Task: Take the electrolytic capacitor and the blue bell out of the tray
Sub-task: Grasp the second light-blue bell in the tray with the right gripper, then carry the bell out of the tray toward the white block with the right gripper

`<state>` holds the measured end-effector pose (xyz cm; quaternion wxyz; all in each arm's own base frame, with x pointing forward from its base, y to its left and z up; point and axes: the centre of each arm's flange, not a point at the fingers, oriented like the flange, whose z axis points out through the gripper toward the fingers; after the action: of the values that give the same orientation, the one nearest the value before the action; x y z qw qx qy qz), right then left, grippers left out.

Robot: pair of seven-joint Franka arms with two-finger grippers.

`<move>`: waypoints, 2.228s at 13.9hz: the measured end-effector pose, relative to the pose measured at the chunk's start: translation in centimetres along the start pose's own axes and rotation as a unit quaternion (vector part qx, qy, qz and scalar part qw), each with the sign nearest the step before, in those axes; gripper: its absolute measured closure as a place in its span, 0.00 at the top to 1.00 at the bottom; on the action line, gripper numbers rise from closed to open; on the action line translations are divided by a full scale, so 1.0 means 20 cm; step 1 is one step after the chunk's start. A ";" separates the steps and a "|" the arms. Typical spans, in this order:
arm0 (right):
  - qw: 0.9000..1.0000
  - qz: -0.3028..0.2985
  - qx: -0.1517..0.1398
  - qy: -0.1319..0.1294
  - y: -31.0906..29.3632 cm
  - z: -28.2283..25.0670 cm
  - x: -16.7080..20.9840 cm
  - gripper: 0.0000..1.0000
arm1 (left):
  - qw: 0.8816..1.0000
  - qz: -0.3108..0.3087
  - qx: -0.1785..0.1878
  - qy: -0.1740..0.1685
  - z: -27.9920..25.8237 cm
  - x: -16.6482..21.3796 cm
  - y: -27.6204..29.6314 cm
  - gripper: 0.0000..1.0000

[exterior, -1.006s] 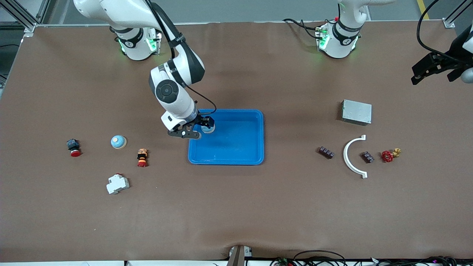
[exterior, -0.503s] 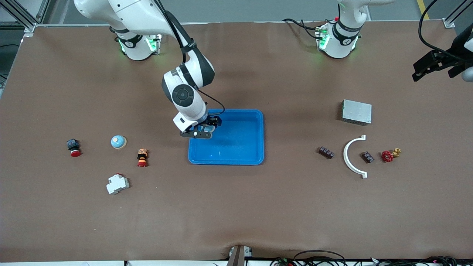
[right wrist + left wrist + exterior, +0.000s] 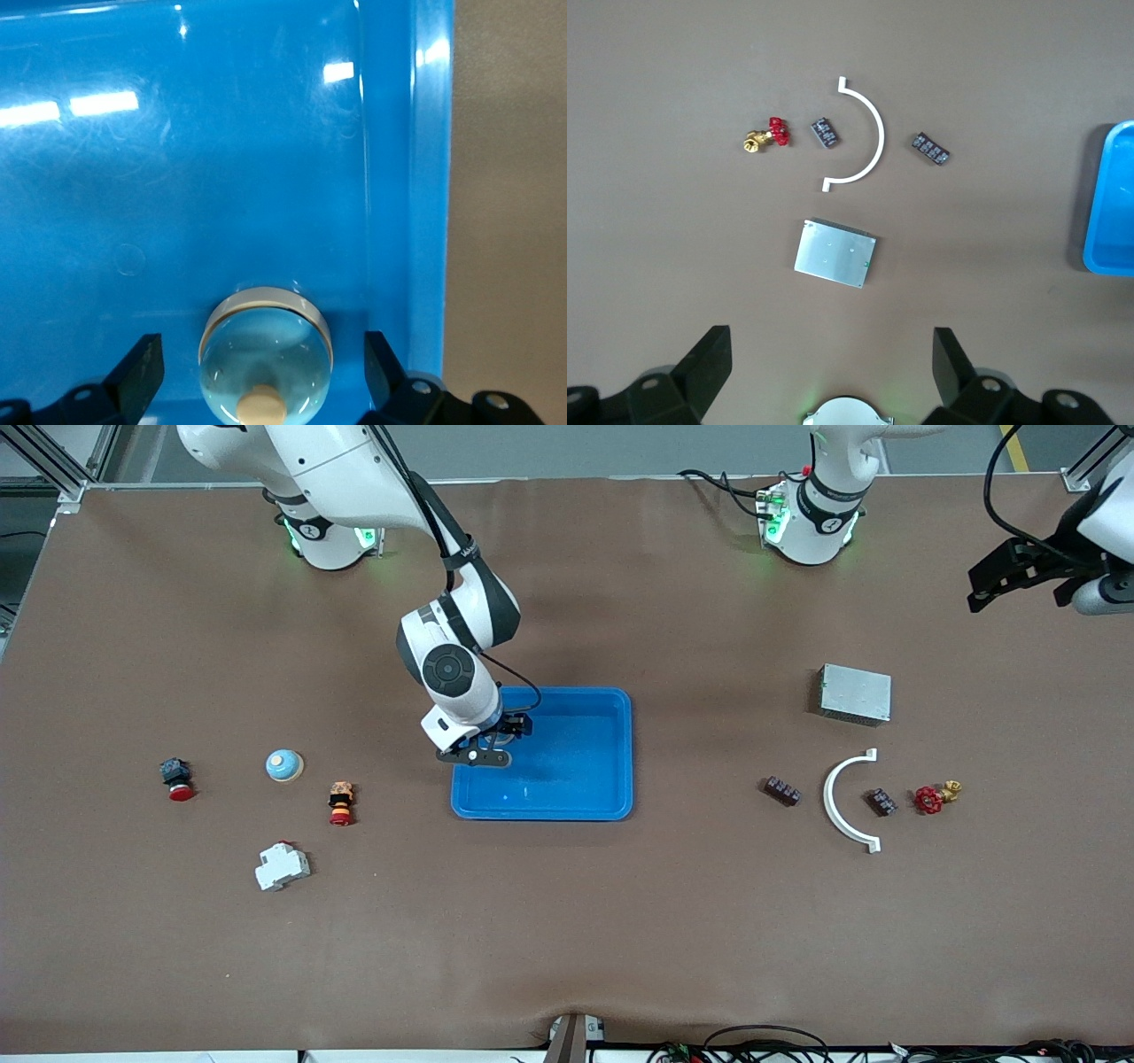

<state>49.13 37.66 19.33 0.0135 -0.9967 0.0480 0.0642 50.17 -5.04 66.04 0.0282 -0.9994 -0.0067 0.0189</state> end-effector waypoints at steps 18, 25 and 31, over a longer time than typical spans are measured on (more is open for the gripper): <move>1.000 -0.004 -0.011 -0.014 -0.01 0.05 -0.02 0.67 | 1.000 -0.001 0.001 -0.010 0.05 0.02 0.00 1.00; 0.996 -0.008 -0.039 -0.076 0.00 -0.43 0.03 0.67 | 1.000 -0.002 0.001 -0.011 0.05 0.02 0.00 1.00; 0.988 -0.092 -0.109 -0.061 0.40 -1.06 0.32 0.67 | 1.000 -0.006 0.001 -0.011 0.05 0.02 -0.02 1.00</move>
<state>57.40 28.39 39.32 -0.0868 -0.9866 -0.0524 0.1281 50.62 -4.54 64.98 0.0288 -0.9991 -0.0126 0.0301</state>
